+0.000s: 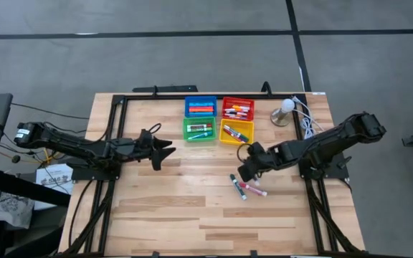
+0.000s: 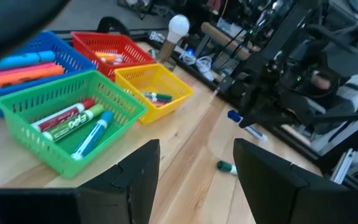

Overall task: Pick & Place Markers
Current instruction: Put the blue marker into the green bin

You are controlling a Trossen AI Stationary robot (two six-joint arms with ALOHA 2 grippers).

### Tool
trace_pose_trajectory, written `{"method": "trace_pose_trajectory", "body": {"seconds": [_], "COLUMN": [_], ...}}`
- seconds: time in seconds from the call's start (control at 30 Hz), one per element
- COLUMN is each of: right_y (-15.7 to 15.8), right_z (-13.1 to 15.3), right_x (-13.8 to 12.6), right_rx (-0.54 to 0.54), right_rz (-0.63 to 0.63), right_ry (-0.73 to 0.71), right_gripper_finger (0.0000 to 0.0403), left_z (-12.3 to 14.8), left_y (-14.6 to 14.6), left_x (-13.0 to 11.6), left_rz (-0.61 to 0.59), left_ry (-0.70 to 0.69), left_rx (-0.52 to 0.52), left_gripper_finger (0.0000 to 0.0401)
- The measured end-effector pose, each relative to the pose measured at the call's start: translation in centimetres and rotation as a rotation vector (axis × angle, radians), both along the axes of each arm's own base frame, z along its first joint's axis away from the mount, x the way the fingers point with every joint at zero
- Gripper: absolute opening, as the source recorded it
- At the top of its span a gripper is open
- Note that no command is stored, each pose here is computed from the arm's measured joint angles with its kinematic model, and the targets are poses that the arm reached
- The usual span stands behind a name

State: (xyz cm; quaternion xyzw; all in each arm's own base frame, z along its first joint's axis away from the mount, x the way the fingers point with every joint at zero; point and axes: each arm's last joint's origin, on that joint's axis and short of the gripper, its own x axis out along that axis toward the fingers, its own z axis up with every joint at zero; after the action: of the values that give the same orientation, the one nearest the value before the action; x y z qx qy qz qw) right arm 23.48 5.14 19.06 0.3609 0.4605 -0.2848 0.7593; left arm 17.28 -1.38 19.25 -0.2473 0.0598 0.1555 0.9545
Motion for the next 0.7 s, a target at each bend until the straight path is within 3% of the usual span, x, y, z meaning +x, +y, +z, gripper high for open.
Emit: {"method": "trace_pose_trajectory", "body": {"seconds": [0.2,0.37,0.7], "right_y": [-1.4,-3.0,-6.6], "right_z": [3.1,5.4,9.4], "right_x": [2.4,4.4,7.0], "right_rx": [-0.085,-0.146,-0.222], "right_rz": [0.063,0.122,0.162], "right_ry": [-0.156,-0.339,-0.816], "right_gripper_finger": [0.0053,0.0053,0.0053], "left_z": [0.5,1.1,1.8], "left_y": [0.0,0.0,-0.5], "left_x": [0.1,0.2,0.3], "left_rz": [0.001,0.005,-0.162], "left_ry": [-0.06,-0.14,-0.209], "left_rx": [-0.015,-0.093,-0.144], "left_gripper_finger": [0.0204,0.0204,0.0204]}}
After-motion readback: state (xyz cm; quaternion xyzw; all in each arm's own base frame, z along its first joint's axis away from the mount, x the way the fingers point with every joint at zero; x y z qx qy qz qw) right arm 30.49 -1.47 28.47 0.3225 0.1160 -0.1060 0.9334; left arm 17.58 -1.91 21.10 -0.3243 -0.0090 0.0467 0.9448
